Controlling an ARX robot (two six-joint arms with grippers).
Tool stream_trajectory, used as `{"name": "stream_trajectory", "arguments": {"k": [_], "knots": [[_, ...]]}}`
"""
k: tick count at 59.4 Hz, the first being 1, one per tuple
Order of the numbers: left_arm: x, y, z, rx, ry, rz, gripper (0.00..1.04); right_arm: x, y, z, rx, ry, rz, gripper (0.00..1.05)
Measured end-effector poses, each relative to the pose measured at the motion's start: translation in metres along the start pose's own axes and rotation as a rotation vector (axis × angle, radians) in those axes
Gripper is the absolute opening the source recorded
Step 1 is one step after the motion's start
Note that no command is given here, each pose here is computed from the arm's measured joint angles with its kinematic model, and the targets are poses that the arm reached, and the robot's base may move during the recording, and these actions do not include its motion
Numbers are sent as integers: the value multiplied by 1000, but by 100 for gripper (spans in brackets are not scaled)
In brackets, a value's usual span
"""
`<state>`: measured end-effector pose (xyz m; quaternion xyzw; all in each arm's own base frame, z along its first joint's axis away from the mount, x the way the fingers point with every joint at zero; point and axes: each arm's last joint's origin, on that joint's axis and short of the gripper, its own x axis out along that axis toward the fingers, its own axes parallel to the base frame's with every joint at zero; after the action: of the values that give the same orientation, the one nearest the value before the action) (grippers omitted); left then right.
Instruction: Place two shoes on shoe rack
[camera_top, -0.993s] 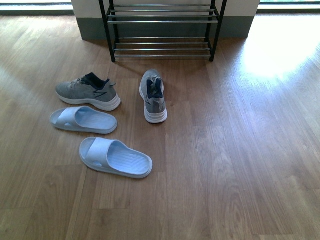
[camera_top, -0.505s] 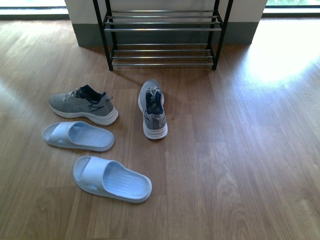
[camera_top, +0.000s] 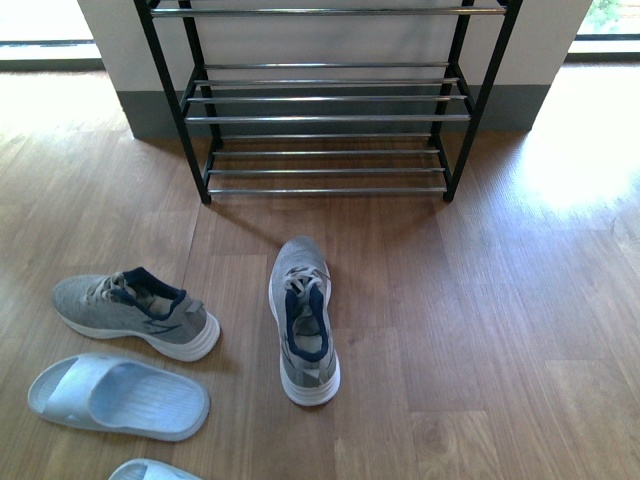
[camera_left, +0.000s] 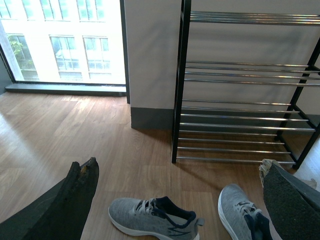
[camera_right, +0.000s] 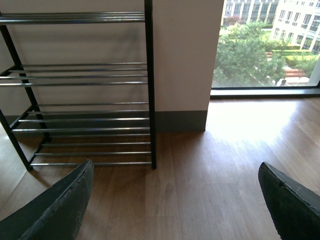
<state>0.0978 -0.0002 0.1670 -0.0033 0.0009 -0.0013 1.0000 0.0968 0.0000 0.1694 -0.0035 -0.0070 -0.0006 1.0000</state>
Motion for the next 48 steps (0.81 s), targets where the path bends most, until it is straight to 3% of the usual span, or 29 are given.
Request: {"name": "stream_trajectory", "arguments": {"k": [20, 26, 31, 37, 48], "knots": [[0, 0, 0, -5, 3, 6, 95, 0, 0, 0, 0, 1, 0, 96], [15, -2, 2, -283, 235, 238, 95, 0, 0, 0, 0, 0, 1, 96], [54, -6, -1, -640, 312, 277, 95, 0, 0, 0, 0, 0, 2, 96], [111, -15, -36, -861, 507, 309, 95, 0, 0, 0, 0, 0, 2, 96], [170, -26, -137, -864, 893, 494, 95, 0, 0, 0, 0, 0, 2, 96]]}}
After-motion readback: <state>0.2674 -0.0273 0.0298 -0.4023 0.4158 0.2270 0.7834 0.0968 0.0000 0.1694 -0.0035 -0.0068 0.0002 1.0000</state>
